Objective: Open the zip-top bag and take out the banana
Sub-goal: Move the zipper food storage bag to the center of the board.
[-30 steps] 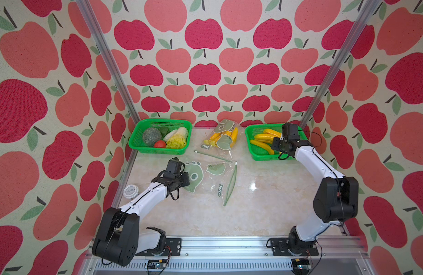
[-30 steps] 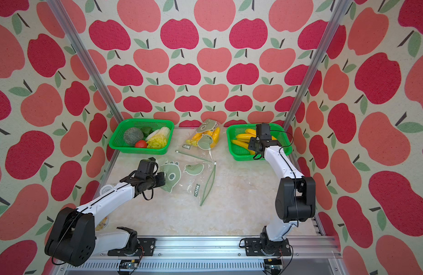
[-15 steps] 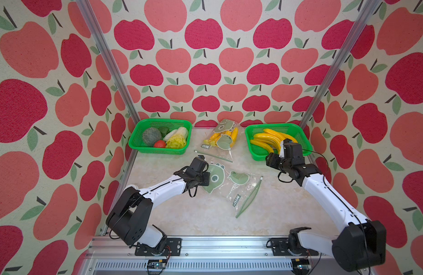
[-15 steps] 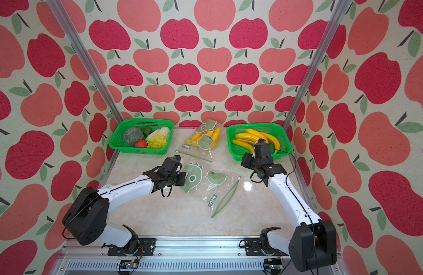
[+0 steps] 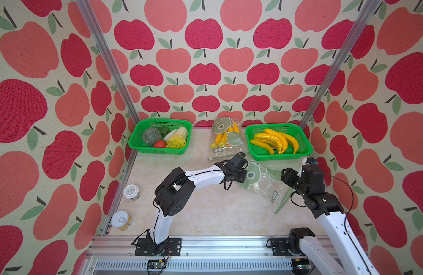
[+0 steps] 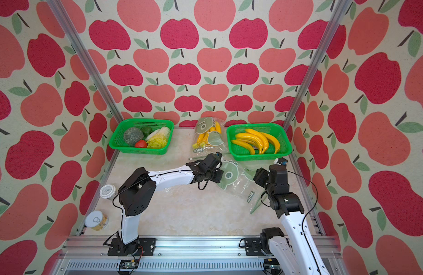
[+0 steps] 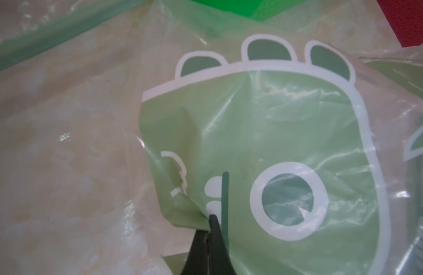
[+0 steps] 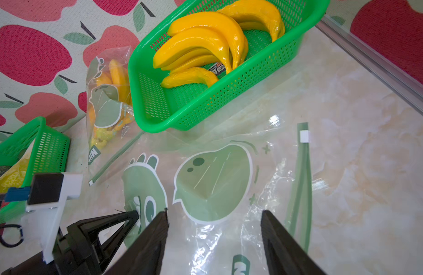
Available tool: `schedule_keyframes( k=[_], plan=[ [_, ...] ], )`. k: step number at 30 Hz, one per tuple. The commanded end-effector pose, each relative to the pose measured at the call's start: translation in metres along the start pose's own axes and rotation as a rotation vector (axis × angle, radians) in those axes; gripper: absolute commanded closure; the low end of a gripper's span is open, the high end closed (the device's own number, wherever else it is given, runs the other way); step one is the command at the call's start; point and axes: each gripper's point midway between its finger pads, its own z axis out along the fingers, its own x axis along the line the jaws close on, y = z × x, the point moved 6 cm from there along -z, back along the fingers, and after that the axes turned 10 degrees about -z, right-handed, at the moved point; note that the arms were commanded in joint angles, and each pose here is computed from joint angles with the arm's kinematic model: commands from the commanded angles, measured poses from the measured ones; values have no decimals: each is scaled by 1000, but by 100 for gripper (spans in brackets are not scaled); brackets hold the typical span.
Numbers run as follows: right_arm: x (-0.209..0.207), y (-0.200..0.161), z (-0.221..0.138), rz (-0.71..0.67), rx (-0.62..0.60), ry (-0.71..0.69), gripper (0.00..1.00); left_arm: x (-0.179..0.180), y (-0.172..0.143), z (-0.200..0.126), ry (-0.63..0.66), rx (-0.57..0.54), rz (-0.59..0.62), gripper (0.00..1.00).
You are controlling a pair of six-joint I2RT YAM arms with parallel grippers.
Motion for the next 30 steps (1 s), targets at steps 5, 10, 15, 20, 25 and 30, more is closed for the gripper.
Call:
schedule_keyframes(
  k=[5,10,15,20,25,30],
  plan=[
    [-8,-9,4,33,22,-47,34,-35,-3,3,-99,39,70,100],
    [-13,-18,8,82,36,-62,34,-62,6,30,-157,67,73,100],
    [-22,-31,10,119,67,-112,33,-98,9,47,-284,64,182,100],
    [-33,-43,9,163,68,-171,33,-125,5,35,-369,53,293,100],
    [-37,-36,0,159,4,-192,33,-131,-17,16,-420,32,329,100],
    [-44,-49,9,192,17,-220,33,-136,-6,32,-407,31,293,100]
  ],
)
